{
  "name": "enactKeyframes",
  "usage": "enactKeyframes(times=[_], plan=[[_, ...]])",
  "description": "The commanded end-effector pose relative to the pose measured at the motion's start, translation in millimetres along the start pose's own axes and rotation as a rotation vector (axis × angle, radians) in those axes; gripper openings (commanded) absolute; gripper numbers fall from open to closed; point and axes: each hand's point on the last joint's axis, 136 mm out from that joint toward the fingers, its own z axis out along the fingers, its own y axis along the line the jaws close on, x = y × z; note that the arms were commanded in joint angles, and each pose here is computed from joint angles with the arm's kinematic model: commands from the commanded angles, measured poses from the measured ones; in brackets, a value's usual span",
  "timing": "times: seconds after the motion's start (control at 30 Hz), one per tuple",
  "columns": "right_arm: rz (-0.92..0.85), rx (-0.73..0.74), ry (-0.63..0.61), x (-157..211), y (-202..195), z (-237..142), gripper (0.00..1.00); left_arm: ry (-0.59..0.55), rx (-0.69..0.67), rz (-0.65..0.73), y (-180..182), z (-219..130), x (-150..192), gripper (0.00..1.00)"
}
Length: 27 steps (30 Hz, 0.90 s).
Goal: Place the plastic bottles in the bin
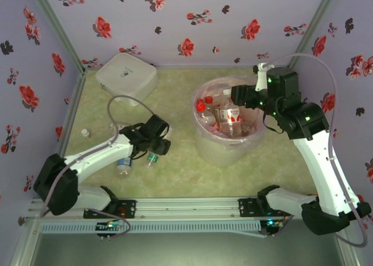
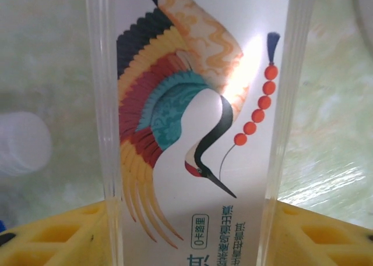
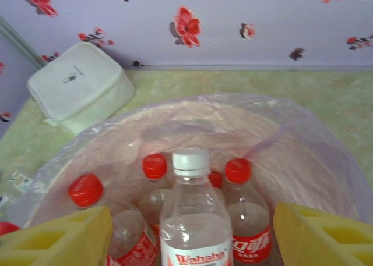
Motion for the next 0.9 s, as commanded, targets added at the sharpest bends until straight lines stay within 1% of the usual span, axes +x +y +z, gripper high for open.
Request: enactKeyframes(times=[0.0, 0.03, 0.13, 0.27, 0.33, 0.43, 0.57, 0.67, 0.8, 0.87], plan=[[-0.001, -0.145, -0.047, -9, 24, -6, 0.74, -0.142, -0.018, -0.020, 9, -35, -32, 0.58], [-0.009, -0.198, -0.058, -11, 33, -8, 0.73, -0.192, -0.017, -0.026, 10, -43, -39, 0.58], [-0.022, -0.339, -0.113, -20, 58, -22, 0.73, -0.342, 0.006, -0.057, 12, -65, -57, 0.51], [-0.008, -0.436, -0.174, -33, 76, -34, 0.72, -0.528, 0.075, -0.119, 9, -92, -79, 0.40], [0.000, -0.483, -0.163, -33, 86, -29, 0.72, -0.613, 0.125, -0.142, 5, -106, -89, 0.35], [-0.016, -0.531, -0.109, -29, 106, -13, 0.72, -0.702, 0.196, -0.148, -2, -125, -99, 0.27], [-0.095, -0.568, -0.059, -18, 142, 3, 0.72, -0.771, 0.267, -0.128, -10, -144, -105, 0.19], [-0.108, -0.594, -0.040, -11, 160, 18, 0.75, -0.808, 0.320, -0.114, -17, -153, -105, 0.18], [-0.147, -0.615, 0.019, 2, 184, 35, 0.92, -0.824, 0.384, -0.081, -28, -159, -104, 0.18], [-0.179, -0.622, 0.042, 8, 196, 42, 0.97, -0.826, 0.396, -0.069, -30, -160, -105, 0.18]])
